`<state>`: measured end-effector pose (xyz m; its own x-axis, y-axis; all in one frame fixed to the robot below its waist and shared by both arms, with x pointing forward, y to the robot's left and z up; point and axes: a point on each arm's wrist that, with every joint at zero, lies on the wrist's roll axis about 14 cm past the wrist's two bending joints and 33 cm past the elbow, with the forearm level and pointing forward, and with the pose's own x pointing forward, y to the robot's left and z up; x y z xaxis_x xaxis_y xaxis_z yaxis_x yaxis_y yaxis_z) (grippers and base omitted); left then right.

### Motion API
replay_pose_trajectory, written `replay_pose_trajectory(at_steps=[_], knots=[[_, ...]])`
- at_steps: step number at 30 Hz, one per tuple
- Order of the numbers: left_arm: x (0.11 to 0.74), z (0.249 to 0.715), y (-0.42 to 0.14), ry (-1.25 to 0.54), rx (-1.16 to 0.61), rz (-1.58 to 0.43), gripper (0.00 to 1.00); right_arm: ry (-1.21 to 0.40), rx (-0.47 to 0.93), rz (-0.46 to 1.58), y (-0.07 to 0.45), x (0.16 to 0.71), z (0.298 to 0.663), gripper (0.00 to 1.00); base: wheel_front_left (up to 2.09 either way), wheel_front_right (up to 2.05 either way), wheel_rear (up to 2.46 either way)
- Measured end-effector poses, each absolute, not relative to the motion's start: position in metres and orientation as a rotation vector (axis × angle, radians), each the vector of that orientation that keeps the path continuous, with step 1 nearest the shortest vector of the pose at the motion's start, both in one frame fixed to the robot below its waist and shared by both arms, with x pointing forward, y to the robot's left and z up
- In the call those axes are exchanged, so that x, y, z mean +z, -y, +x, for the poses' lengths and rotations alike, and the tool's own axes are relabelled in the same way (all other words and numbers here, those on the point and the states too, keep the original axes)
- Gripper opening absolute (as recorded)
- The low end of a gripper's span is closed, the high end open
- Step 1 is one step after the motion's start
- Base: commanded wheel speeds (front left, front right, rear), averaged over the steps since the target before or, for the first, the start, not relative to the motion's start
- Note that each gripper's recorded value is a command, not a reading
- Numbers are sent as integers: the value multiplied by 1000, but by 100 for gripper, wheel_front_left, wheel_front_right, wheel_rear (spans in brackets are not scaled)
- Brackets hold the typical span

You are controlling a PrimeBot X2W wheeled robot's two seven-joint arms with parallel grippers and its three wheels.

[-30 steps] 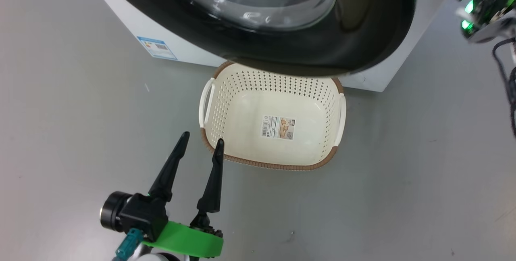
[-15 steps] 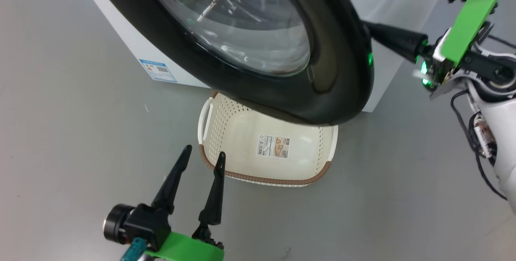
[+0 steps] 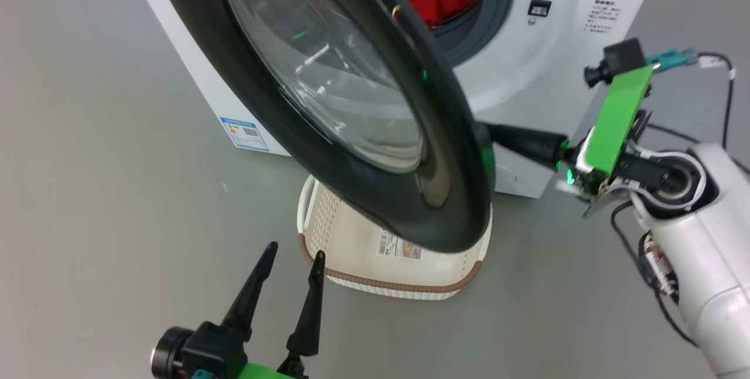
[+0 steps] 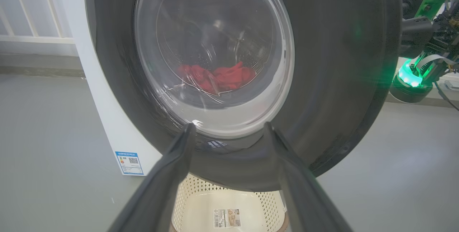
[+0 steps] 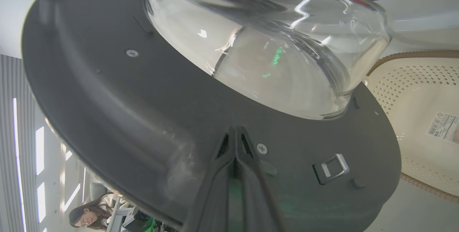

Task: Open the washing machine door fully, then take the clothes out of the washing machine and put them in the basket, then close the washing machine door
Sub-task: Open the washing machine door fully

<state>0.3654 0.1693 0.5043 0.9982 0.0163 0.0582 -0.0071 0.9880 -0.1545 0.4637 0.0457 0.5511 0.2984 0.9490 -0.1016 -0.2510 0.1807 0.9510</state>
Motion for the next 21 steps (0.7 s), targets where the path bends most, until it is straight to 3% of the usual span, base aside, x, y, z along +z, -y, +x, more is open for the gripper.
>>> replay_pose_trajectory(at_steps=[21], knots=[[508,309,-209,84,154,-144,100,-997,1228,967,-112,554,376,0,0,0,0]])
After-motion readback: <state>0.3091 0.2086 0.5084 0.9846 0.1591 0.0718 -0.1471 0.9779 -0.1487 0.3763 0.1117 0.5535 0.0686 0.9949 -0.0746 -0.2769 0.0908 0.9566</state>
